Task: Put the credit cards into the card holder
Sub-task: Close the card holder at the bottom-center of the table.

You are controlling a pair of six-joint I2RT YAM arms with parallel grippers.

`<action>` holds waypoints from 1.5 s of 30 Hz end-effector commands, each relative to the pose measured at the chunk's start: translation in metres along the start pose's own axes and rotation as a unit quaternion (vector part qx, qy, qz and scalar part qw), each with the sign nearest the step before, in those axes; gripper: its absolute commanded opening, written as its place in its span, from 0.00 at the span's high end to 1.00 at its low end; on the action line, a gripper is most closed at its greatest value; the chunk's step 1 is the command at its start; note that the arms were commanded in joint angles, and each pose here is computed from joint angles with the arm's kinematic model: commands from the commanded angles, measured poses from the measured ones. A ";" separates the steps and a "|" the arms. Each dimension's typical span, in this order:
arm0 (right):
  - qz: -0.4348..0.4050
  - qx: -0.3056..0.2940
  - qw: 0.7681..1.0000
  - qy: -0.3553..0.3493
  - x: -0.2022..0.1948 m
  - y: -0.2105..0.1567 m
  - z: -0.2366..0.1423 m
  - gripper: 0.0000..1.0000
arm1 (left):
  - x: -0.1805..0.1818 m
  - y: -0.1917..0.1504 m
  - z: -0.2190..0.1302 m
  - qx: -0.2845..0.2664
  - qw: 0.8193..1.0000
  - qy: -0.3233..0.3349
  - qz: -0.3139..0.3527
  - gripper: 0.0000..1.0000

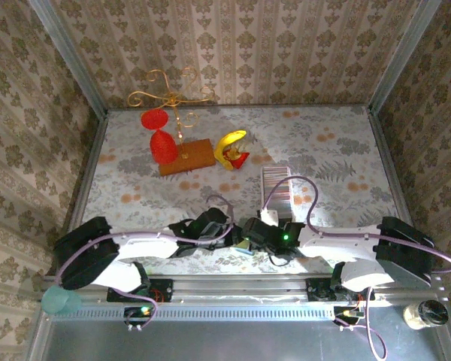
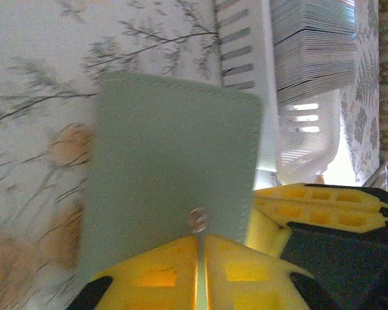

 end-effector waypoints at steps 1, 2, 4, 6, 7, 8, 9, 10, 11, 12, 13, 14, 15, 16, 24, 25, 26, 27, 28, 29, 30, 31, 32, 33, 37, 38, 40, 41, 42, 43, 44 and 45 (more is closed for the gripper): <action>-0.014 -0.016 0.999 0.028 0.028 0.009 0.001 1.00 | 0.017 -0.002 -0.015 -0.022 0.999 0.028 -0.011 0.91; -0.016 -0.019 0.999 0.034 0.034 0.010 0.001 1.00 | 0.024 -0.003 -0.020 -0.032 0.999 0.040 -0.017 0.92; -0.016 -0.023 0.999 0.043 0.042 0.012 0.002 1.00 | 0.036 -0.004 -0.028 -0.054 0.997 0.054 -0.020 0.93; -0.016 -0.026 0.998 0.051 0.048 0.014 0.003 1.00 | 0.051 -0.006 -0.032 -0.067 0.994 0.077 -0.033 0.96; -0.016 -0.029 0.998 0.053 0.049 0.015 0.003 1.00 | 0.054 -0.007 -0.032 -0.065 0.994 0.079 -0.029 0.97; -0.014 -0.031 0.998 0.053 0.050 0.015 0.003 1.00 | 0.055 -0.008 -0.032 -0.062 0.994 0.083 -0.026 0.98; -0.015 -0.032 0.998 0.054 0.050 0.016 0.003 1.00 | 0.056 -0.009 -0.033 -0.061 0.994 0.090 -0.027 0.99; -0.013 -0.035 0.998 0.055 0.049 0.016 0.003 1.00 | 0.056 -0.010 -0.032 -0.059 0.993 0.095 -0.023 0.99; -0.012 -0.036 0.998 0.056 0.048 0.016 0.003 1.00 | 0.055 -0.012 -0.032 -0.055 0.994 0.096 -0.020 1.00; -0.012 -0.038 0.998 0.056 0.047 0.016 0.003 1.00 | 0.053 -0.012 -0.032 -0.056 0.994 0.095 -0.018 1.00; -0.011 -0.037 0.998 0.055 0.046 0.015 0.002 1.00 | 0.052 -0.012 -0.032 -0.057 0.994 0.096 -0.016 1.00; -0.012 -0.036 0.998 0.051 0.043 0.014 0.002 1.00 | 0.053 -0.012 -0.032 -0.058 0.993 0.097 -0.017 1.00; -0.010 -0.035 0.998 0.048 0.041 0.014 0.001 1.00 | 0.052 -0.011 -0.033 -0.059 0.993 0.098 -0.021 1.00; -0.008 -0.036 0.998 0.046 0.038 0.013 0.000 1.00 | 0.051 -0.012 -0.032 -0.061 0.993 0.095 -0.021 1.00; -0.006 -0.036 0.999 0.027 0.023 0.014 -0.013 0.74 | 0.076 -0.021 -0.032 -0.053 0.986 0.156 -0.028 1.00; -0.005 -0.034 0.999 0.026 0.023 0.013 -0.013 0.73 | 0.077 -0.023 -0.031 -0.050 0.986 0.158 -0.029 1.00; -0.006 -0.033 0.999 0.027 0.023 0.013 -0.013 0.72 | 0.077 -0.024 -0.030 -0.047 0.986 0.157 -0.028 1.00; -0.007 -0.032 0.999 0.027 0.024 0.013 -0.013 0.72 | 0.076 -0.025 -0.029 -0.043 0.987 0.155 -0.025 1.00; -0.007 -0.031 0.999 0.025 0.024 0.013 -0.013 0.71 | 0.074 -0.026 -0.029 -0.041 0.987 0.151 -0.024 1.00; -0.008 -0.029 0.999 0.025 0.024 0.013 -0.013 0.71 | 0.073 -0.027 -0.028 -0.039 0.988 0.148 -0.023 1.00; -0.011 -0.026 0.999 0.024 0.025 0.013 -0.013 0.71 | 0.072 -0.026 -0.028 -0.039 0.988 0.144 -0.023 1.00; -0.012 -0.023 0.999 0.021 0.026 0.013 -0.013 0.71 | 0.072 -0.027 -0.027 -0.038 0.989 0.140 -0.024 1.00; -0.015 -0.022 0.999 0.019 0.027 0.013 -0.013 0.70 | 0.071 -0.027 -0.026 -0.038 0.989 0.138 -0.023 1.00; -0.017 -0.019 0.999 0.021 0.029 0.013 -0.013 0.69 | 0.071 -0.027 -0.026 -0.038 0.989 0.138 -0.024 1.00; -0.014 -0.015 0.999 0.040 0.040 0.016 -0.017 0.65 | 0.075 -0.029 -0.024 -0.036 0.989 0.143 -0.028 1.00; -0.012 -0.016 0.999 0.045 0.042 0.017 -0.019 0.64 | 0.076 -0.030 -0.023 -0.034 0.989 0.142 -0.030 1.00; -0.007 -0.017 0.998 0.054 0.046 0.019 -0.021 0.63 | 0.077 -0.031 -0.021 -0.031 0.989 0.142 -0.031 1.00; -0.006 -0.015 0.998 0.053 0.047 0.020 -0.021 0.63 | 0.078 -0.032 -0.020 -0.029 0.989 0.143 -0.031 1.00; -0.001 -0.010 0.999 0.043 0.047 0.019 -0.020 0.63 | 0.077 -0.032 -0.019 -0.028 0.989 0.142 -0.031 1.00; 0.001 -0.003 1.000 0.028 0.045 0.017 -0.016 0.63 | 0.078 -0.033 -0.019 -0.026 0.989 0.143 -0.032 1.00; 0.004 0.002 1.000 0.019 0.045 0.016 -0.015 0.64 | 0.078 -0.033 -0.019 -0.027 0.989 0.142 -0.032 1.00; 0.007 0.006 1.000 0.019 0.047 0.016 -0.013 0.64 | 0.077 -0.033 -0.019 -0.027 0.989 0.139 -0.032 1.00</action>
Point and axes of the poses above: each hand's point on the last joint's axis, 136 mm out from that joint toward the fingers, its own z axis out along the fingers, its own x axis along the line the jaws close on, y = z × x, the point moved 3 cm from there along -z, back along the fingers, and after that the axes turned 2 degrees about -z, right-handed, at the moved point
